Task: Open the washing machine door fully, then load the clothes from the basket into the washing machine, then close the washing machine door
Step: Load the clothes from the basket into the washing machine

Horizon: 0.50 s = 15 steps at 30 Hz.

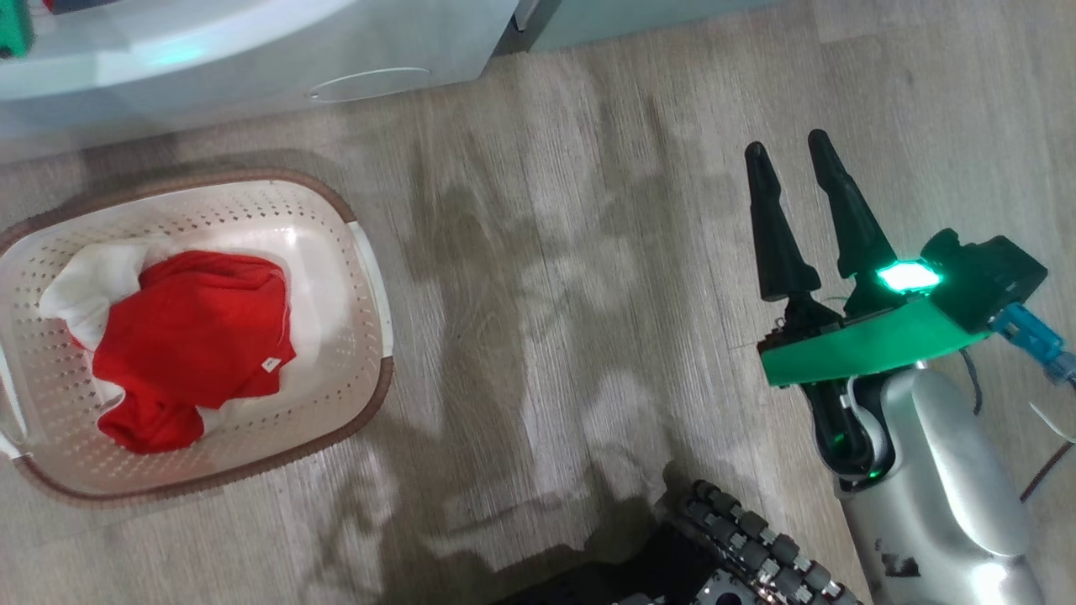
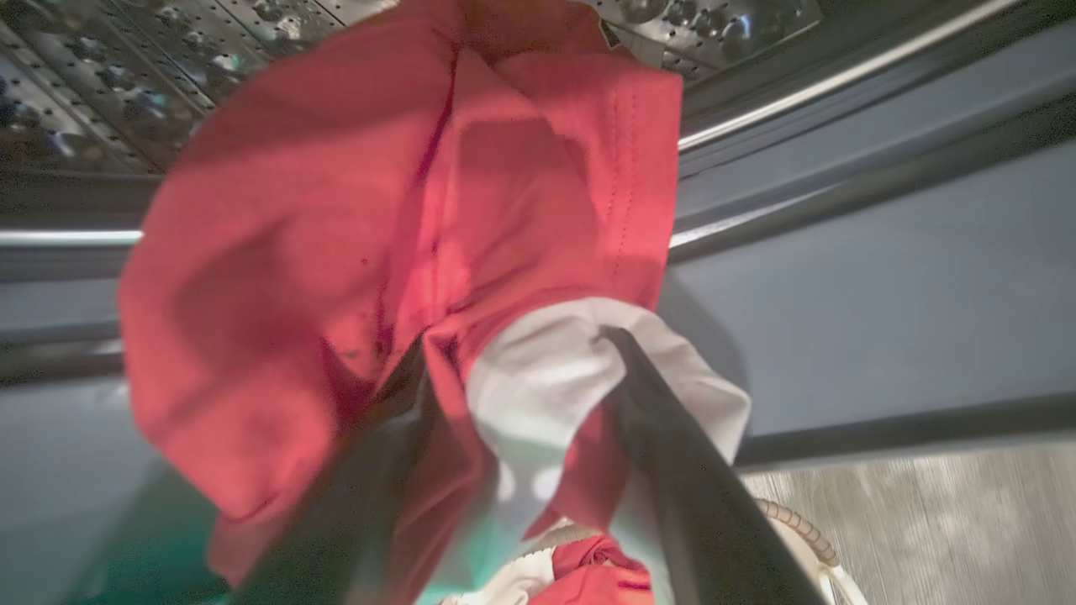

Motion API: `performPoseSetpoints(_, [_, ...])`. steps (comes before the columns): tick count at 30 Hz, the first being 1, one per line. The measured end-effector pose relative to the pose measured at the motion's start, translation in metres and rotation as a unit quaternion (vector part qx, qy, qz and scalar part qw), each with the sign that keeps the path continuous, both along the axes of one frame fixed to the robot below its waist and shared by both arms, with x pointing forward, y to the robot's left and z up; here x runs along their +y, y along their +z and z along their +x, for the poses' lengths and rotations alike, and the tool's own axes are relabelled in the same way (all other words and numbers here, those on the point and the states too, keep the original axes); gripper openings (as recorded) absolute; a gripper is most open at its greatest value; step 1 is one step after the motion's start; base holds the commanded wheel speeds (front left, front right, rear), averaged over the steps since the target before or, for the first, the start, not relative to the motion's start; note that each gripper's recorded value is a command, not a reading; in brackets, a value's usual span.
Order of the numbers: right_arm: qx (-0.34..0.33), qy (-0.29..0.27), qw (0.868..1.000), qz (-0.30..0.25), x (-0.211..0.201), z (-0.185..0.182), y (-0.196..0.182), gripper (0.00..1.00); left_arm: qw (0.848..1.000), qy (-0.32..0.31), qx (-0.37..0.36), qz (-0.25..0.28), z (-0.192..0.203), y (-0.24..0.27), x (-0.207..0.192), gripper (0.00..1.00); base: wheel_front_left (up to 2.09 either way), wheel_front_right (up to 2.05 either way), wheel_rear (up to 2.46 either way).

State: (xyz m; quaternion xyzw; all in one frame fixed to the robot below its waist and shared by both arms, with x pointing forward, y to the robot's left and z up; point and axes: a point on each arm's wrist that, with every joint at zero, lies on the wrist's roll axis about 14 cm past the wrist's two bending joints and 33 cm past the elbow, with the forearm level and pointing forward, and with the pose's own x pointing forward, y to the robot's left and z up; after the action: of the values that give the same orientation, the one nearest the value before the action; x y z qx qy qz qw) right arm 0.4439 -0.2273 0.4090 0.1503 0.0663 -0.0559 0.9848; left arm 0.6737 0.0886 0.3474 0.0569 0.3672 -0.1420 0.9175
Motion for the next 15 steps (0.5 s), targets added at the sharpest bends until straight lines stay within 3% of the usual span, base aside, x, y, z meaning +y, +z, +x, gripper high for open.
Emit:
performPoseSetpoints(1, [0.0,0.0,1.0,0.0,0.0,0.0,0.0,1.0,1.0,-0.001,0.006,0.003,0.001,0.0,0.001,1.0,0.0,0.0,0.0])
performPoseSetpoints(2, [0.001,-0.001,1.0,-0.001,-0.001,0.0,-0.001,1.0,1.0,0.0,0.011,0.005,0.002,0.0,0.001,0.46,0.0,0.0,0.0])
performPoseSetpoints(3, [0.001,0.0,1.0,-0.001,-0.001,0.0,-0.001,1.0,1.0,0.001,0.02,0.006,0.003,-0.002,0.002,0.0,0.0,0.0,0.0])
performPoseSetpoints(9, [-0.019,-0.006,1.0,0.005,-0.004,0.007,0.01,1.0,0.999,0.006,0.04,0.007,0.007,-0.007,0.004,0.0,0.0,0.0,0.0])
performPoseSetpoints(15, [-0.015,-0.007,1.0,0.005,-0.005,0.007,0.006,1.0,0.996,0.049,-0.058,-0.057,0.042,0.025,0.004,0.0,0.0,0.0,0.0])
